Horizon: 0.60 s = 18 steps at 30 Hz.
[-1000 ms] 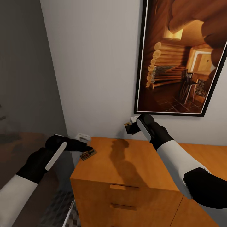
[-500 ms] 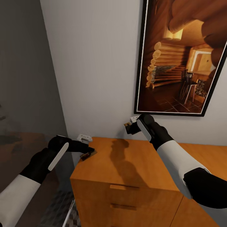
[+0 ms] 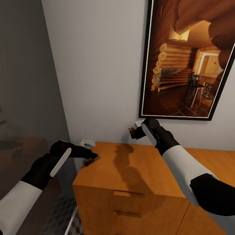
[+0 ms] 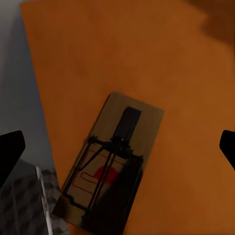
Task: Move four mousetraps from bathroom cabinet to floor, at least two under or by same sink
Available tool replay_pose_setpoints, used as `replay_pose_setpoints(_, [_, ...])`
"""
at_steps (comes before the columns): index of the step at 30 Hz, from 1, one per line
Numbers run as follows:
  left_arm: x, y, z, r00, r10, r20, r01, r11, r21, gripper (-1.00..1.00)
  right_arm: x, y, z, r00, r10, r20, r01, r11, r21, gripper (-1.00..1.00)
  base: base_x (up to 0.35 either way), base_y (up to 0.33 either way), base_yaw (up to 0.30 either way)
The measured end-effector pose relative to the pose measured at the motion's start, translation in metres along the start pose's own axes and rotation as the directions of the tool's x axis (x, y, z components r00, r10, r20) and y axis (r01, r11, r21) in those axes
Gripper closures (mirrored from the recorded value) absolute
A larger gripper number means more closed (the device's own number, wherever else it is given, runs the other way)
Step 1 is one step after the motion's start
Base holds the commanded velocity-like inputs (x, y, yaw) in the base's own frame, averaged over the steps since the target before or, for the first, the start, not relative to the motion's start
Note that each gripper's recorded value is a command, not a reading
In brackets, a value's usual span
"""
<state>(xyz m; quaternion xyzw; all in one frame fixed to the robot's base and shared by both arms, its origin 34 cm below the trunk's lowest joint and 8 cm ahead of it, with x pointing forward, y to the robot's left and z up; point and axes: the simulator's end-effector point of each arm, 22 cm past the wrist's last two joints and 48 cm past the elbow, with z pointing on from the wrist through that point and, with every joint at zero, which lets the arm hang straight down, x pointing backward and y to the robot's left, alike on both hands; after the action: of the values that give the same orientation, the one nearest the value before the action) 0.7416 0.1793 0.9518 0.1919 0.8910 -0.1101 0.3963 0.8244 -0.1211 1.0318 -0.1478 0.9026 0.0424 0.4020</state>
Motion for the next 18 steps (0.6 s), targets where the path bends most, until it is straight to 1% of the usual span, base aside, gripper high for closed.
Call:
replay_pose_setpoints(12, [0.022, 0.012, 0.012, 0.998, -0.037, -0.056, 0.036, 0.999, -0.015, -1.00, 0.000, 0.000, 0.000, 1.000, 0.000, -0.001, 0.000, 1.000, 0.000, 1.00, 0.000, 0.000, 0.000])
replay_pose_setpoints(18, [0.028, 0.016, 0.016, 0.996, -0.047, -0.070, 0.045, 0.999, -0.020, -1.00, 0.000, 0.000, 0.000, 1.000, 0.001, -0.001, -0.001, 1.000, 0.000, 1.00, 0.000, 0.000, 0.000])
